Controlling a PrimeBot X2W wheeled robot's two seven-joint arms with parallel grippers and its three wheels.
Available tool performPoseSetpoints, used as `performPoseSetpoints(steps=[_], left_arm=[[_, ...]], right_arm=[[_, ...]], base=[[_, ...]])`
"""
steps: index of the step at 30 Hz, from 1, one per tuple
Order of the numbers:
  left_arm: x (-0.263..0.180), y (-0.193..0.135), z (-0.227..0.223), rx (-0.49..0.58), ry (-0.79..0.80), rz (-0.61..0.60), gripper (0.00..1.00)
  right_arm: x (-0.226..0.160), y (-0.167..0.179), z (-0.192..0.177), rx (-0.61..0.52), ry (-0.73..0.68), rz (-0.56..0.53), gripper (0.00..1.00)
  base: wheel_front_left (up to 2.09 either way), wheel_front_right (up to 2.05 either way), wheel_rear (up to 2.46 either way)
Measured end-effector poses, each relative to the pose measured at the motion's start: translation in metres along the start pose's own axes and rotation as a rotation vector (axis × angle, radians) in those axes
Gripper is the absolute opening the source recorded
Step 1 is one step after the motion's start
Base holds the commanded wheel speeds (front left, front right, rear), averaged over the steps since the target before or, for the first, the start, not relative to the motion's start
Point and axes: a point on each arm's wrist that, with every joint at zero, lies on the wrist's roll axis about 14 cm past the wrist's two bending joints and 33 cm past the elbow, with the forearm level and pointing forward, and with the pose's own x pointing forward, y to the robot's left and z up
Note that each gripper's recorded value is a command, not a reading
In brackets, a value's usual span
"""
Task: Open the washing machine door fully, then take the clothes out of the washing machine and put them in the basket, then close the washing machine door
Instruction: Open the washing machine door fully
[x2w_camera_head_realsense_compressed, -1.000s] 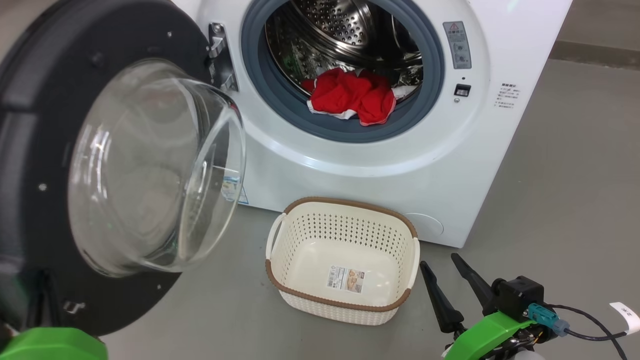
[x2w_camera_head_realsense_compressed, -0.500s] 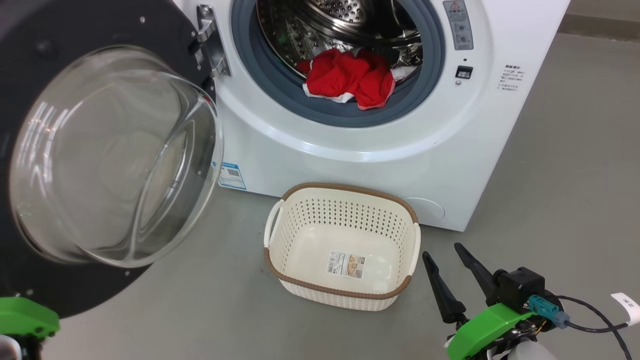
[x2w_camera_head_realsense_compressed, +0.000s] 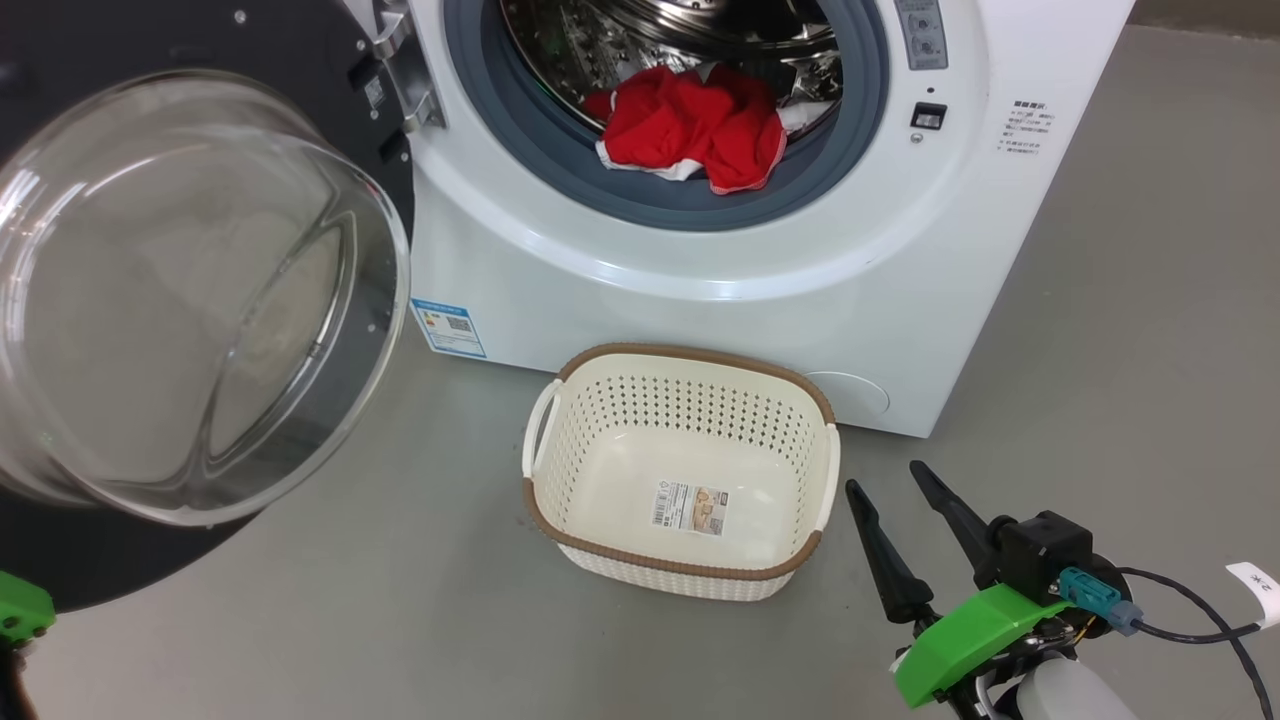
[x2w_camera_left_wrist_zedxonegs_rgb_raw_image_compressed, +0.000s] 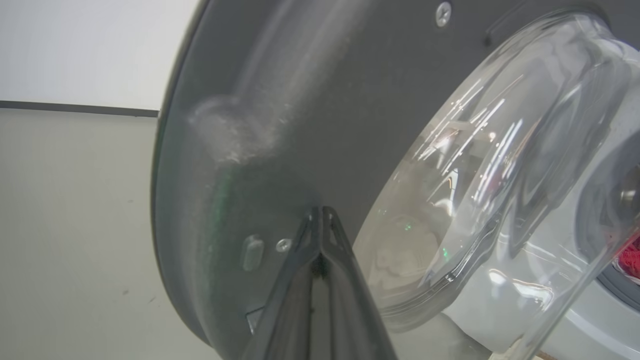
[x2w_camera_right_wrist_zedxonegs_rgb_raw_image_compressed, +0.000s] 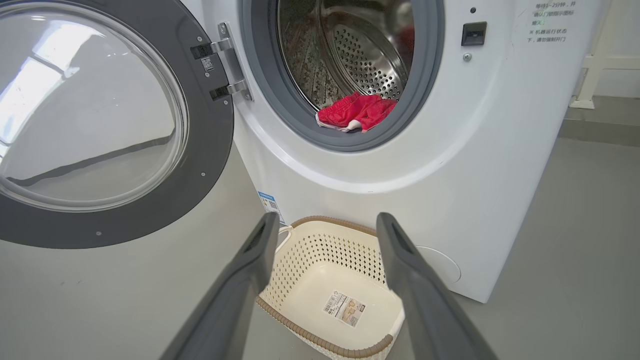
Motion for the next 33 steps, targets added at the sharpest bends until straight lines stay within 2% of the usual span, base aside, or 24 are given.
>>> performPoseSetpoints(steps=[10,11,12,13,14,22,28,33], left_arm=[[0.002,-0.015,0.002,-0.002,-0.015,-0.044,0.00],[0.001,-0.017,0.003,0.003,-0.021,-0.052,0.09],[0.000,-0.018,0.004,0.008,-0.026,-0.061,0.33],[-0.002,-0.019,0.006,0.008,-0.034,-0.068,0.52],[-0.004,-0.020,0.007,0.008,-0.042,-0.074,1.00],[-0.022,-0.046,0.030,-0.011,-0.142,-0.168,1.00],[-0.044,-0.096,0.054,-0.067,-0.228,-0.325,1.00],[-0.063,-0.130,0.044,-0.087,-0.199,-0.440,1.00]], right_arm=[[-0.005,-0.003,0.005,-0.002,-0.013,-0.016,1.00],[-0.005,-0.003,0.006,-0.003,-0.016,-0.017,1.00],[-0.006,-0.004,0.007,-0.003,-0.020,-0.019,1.00],[-0.007,-0.004,0.009,-0.001,-0.025,-0.022,1.00],[-0.008,-0.004,0.011,0.001,-0.029,-0.024,1.00],[-0.017,-0.009,0.025,-0.004,-0.071,-0.050,1.00],[-0.027,-0.015,0.040,0.005,-0.120,-0.079,1.00],[-0.039,-0.026,0.053,0.003,-0.163,-0.121,1.00]], base=[[0.00,0.00,0.00],[0.00,0.00,0.00],[0.00,0.00,0.00],[0.00,0.00,0.00],[0.00,0.00,0.00],[0.00,0.00,0.00],[0.00,0.00,0.00],[0.00,0.00,0.00]])
